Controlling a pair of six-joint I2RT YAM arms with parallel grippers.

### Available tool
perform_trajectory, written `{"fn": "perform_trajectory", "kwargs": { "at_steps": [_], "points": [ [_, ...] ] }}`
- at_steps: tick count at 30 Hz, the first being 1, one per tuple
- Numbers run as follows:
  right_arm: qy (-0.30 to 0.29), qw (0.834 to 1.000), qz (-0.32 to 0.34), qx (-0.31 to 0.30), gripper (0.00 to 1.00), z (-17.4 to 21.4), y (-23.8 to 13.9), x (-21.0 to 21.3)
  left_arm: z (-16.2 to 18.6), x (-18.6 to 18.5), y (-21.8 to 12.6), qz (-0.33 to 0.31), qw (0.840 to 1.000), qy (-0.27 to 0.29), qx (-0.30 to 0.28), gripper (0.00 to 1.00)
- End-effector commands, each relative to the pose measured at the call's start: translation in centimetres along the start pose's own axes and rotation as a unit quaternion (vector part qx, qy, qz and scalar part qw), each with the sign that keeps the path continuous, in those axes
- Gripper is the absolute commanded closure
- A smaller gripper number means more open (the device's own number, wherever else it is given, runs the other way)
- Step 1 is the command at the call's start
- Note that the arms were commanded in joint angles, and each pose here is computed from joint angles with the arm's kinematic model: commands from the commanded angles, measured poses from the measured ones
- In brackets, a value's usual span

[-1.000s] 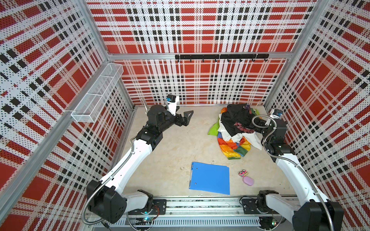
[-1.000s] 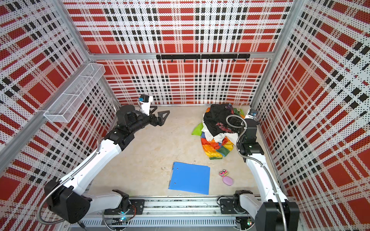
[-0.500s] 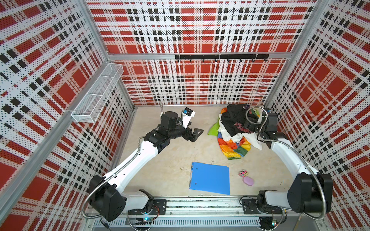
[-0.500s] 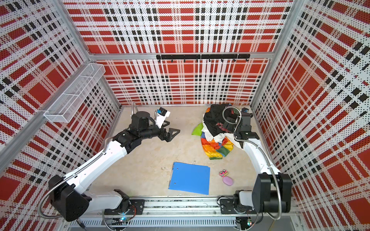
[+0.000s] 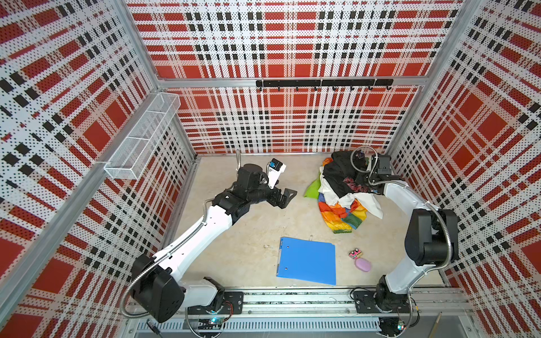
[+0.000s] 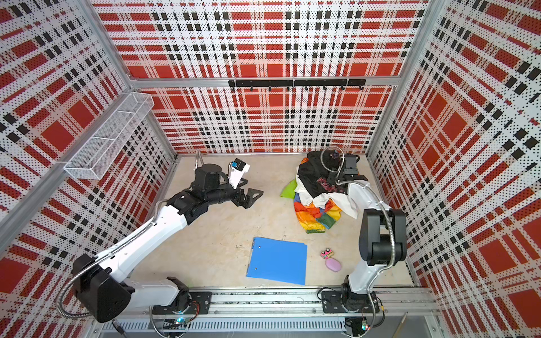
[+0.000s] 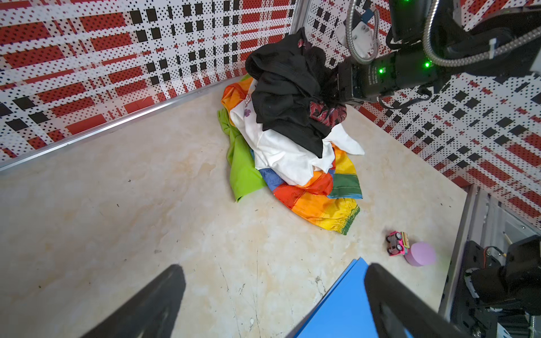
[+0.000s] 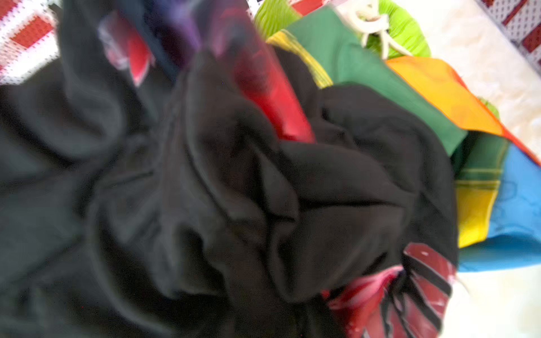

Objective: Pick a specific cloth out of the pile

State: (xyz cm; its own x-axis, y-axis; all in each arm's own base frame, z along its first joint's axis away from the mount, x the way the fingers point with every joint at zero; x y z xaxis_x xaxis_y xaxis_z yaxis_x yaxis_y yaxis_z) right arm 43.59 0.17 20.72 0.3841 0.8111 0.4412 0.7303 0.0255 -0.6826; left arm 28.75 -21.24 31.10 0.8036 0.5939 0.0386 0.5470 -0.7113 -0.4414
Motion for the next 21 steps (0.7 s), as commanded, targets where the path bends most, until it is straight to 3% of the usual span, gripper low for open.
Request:
{"fn": "perform_trajectory", "kwargs": {
  "at_steps": [1, 10, 15, 21],
  "points": [
    [0.000, 0.997, -0.022, -0.069, 0.87, -4.1, -1.9, 2.2, -0.6, 0.0, -0.4, -0.005, 1.000, 0.011, -0.010, 0.01],
    [0.006, 0.994, -0.054, -0.092, 0.90, -7.8, -2.3, 5.9, -0.8, 0.0, -0.7, -0.010, 1.000, 0.013, -0.017, 0.01],
    [-0.003, 0.998, -0.038, -0.048, 0.88, -5.0, 1.8, 5.9, -0.6, 0.2, -0.5, -0.015, 1.000, 0.012, -0.013, 0.01],
    [0.017, 0.999, 0.026, -0.024, 0.84, -1.1, 5.9, 2.4, -0.5, 0.2, -0.3, -0.015, 1.000, 0.011, -0.010, 0.01]
  ]
}}
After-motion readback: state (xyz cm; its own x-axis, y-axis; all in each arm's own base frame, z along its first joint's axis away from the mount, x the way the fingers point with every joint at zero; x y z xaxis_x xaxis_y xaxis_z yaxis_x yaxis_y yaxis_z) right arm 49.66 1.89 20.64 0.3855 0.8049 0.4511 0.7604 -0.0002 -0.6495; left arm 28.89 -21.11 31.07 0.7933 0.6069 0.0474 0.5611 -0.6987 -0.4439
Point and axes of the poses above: each gripper's point midway between its finger pads, its own y axis out along the fingers, its own x axis along the line the jaws close on, z = x × y, the point moved 7 cm from there along -y, back along the fingers, and after that the axes turned 13 degrees about y, right-handed, at the moved point
